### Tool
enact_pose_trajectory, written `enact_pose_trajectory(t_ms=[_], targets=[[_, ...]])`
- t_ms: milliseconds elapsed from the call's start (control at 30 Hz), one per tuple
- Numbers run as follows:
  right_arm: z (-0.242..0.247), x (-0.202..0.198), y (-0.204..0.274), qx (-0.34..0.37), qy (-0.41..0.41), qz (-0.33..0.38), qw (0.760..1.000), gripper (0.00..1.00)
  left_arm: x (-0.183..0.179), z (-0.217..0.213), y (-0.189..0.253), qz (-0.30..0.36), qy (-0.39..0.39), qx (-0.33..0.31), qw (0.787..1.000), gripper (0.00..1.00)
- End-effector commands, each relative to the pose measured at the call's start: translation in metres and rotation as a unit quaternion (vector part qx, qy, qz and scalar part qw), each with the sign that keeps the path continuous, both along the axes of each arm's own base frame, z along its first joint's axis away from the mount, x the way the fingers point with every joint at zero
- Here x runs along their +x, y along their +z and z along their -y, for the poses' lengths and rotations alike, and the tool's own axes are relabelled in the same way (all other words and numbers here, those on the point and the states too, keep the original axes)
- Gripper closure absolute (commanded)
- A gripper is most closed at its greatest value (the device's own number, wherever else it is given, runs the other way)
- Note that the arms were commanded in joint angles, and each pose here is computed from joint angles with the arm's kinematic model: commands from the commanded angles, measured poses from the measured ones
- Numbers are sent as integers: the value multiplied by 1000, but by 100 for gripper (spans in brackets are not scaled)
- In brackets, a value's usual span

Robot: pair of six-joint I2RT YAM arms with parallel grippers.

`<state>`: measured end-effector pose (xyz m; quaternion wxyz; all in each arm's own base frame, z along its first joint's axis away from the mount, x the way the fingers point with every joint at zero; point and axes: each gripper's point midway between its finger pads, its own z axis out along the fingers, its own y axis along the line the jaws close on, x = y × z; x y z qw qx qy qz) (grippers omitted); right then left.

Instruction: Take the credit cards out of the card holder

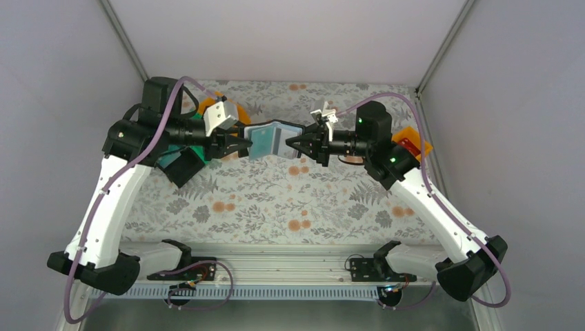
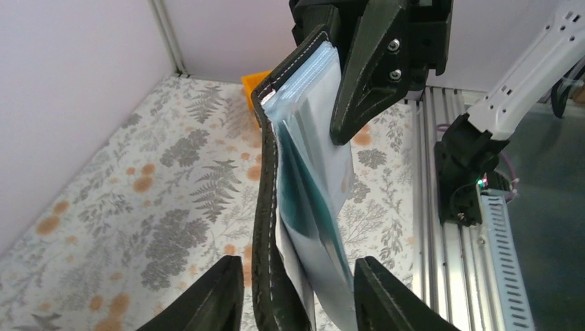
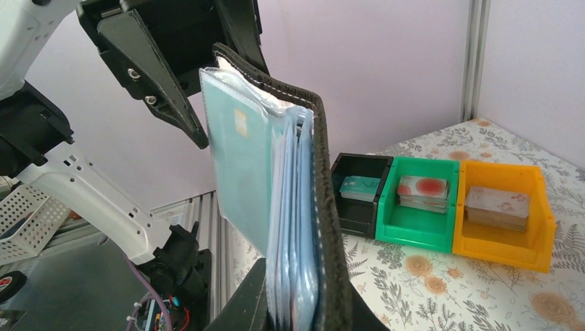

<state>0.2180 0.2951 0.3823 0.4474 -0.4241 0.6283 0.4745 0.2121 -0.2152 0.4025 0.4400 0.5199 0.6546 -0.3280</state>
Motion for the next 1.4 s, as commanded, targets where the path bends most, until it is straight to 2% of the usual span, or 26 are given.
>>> enact_pose_trajectory(t_ms=[0,300,400,433,500,600,900,1100,1233,1367], targets=[[3,-6,21,21,5,25,999,96,-4,3,9,9,-11,-15,1000,61],[-1,-11,20,31,32,14,999,96,17,9,-6,-16,6,-17,1000,62],[-1,-12,19,30,33,15,999,96,10,11,-3,-16,-13,-27,999,76],[-1,-12,19,30,33,16,999,96,4,12,-1,-16,-26,-31,999,77],[0,-13,19,28,33,20,999,96,-11,12,6,-12,-57,-39,998,76],[2,-13,20,26,24,31,999,96,-33,9,13,14,-96,-44,994,68],[4,-11,26,19,21,34,999,96,-55,1,5,24,-112,-28,993,68],[6,-17,32,24,30,38,999,96,-19,0,-8,3,-32,-10,999,68],[6,-18,33,25,30,39,998,96,-4,2,-14,-13,-11,-7,1000,60],[6,-20,33,26,35,40,998,96,-1,3,-11,-10,-9,-10,1000,67]])
